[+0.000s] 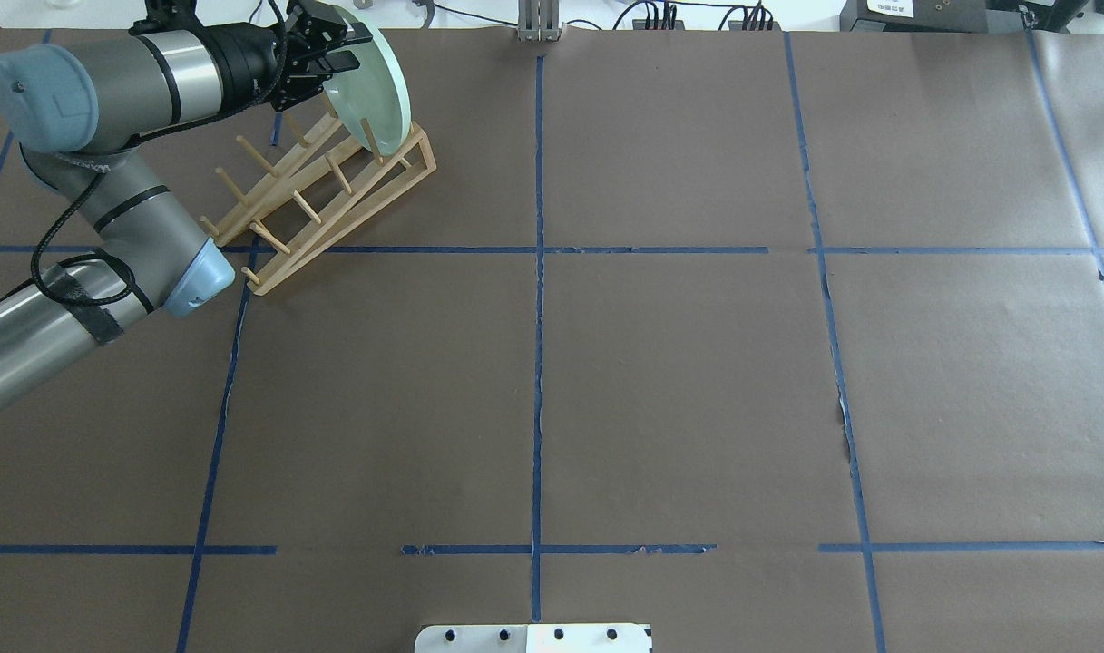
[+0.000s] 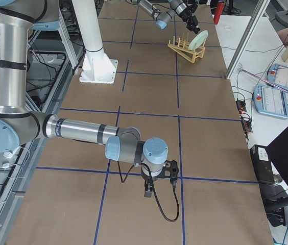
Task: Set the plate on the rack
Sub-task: 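Lower the plate into a rack slot with the left gripper, then open the left gripper and pull it back from the plate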
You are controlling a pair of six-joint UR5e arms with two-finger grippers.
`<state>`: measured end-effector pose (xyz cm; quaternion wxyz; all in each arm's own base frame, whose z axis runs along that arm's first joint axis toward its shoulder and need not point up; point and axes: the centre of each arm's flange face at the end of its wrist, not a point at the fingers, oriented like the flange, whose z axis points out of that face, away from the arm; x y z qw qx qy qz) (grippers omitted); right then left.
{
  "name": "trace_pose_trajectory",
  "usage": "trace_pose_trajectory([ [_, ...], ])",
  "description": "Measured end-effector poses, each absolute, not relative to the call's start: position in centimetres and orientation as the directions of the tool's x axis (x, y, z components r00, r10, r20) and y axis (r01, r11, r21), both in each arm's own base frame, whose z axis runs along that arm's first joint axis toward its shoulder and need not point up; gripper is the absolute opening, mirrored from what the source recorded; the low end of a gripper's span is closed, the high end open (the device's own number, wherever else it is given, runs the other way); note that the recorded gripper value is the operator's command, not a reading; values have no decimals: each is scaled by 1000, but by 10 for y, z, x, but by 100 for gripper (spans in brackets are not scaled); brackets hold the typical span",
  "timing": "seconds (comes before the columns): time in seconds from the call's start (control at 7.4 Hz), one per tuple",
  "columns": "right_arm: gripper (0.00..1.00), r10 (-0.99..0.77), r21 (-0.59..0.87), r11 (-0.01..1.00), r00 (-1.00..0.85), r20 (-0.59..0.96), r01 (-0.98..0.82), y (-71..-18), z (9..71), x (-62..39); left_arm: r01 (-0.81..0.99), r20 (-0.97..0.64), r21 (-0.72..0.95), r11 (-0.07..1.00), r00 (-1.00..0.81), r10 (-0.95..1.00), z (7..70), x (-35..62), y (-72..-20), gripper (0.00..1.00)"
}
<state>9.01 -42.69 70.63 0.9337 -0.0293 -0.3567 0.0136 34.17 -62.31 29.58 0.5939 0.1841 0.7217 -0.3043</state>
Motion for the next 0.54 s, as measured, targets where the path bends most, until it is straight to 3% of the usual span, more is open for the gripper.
trace_pose_trajectory([
  [0.27, 100, 46, -64, 998, 745, 665, -4, -427, 706, 90, 658, -983, -158, 736, -177, -53, 296, 323, -630, 100],
  [0.54, 100, 46, -64, 998, 745, 665, -4, -427, 706, 90, 669, -999, -18, 743, 17, -40, 304, 281, -644, 100],
])
